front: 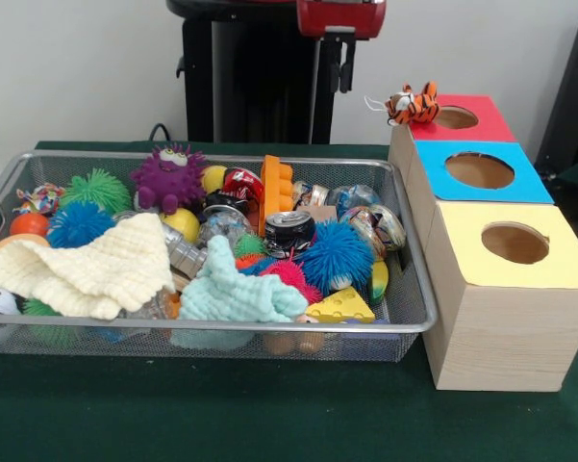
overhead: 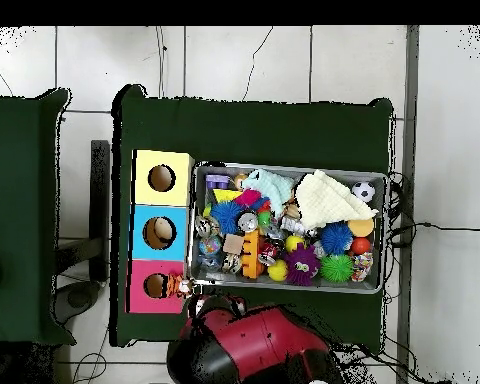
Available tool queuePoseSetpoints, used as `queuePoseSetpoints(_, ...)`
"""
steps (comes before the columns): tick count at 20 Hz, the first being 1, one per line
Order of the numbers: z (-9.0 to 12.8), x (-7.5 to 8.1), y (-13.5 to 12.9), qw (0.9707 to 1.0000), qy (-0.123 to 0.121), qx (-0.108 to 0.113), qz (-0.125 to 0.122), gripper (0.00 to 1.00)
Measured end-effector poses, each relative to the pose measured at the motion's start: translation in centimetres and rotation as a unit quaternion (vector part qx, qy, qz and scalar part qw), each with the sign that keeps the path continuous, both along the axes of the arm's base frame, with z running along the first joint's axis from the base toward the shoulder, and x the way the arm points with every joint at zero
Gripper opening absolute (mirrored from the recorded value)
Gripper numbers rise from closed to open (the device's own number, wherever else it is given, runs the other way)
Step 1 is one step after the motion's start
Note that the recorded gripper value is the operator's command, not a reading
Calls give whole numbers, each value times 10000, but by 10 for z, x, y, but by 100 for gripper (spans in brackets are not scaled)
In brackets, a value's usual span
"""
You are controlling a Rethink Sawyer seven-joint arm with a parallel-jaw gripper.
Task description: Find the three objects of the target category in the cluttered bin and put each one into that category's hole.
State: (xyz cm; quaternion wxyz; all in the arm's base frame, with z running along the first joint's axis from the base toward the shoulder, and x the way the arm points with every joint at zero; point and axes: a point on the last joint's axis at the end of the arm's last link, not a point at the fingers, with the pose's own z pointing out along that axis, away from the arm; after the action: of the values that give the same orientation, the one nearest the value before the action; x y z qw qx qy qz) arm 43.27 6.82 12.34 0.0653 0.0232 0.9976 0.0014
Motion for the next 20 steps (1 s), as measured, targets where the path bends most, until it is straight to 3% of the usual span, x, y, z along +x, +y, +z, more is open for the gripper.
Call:
queuePoseSetpoints(3, -6, -3, 19, 9998, 66, 32, 203, 0)
queuePoseSetpoints(9, -19, -13, 36, 9990, 257, 93, 360, 0)
queuePoseSetpoints(15, -36, -23, 38, 9979, 472, 102, 439, 0)
queuePoseSetpoints(20, -44, -23, 36, 9977, 469, 113, 469, 0)
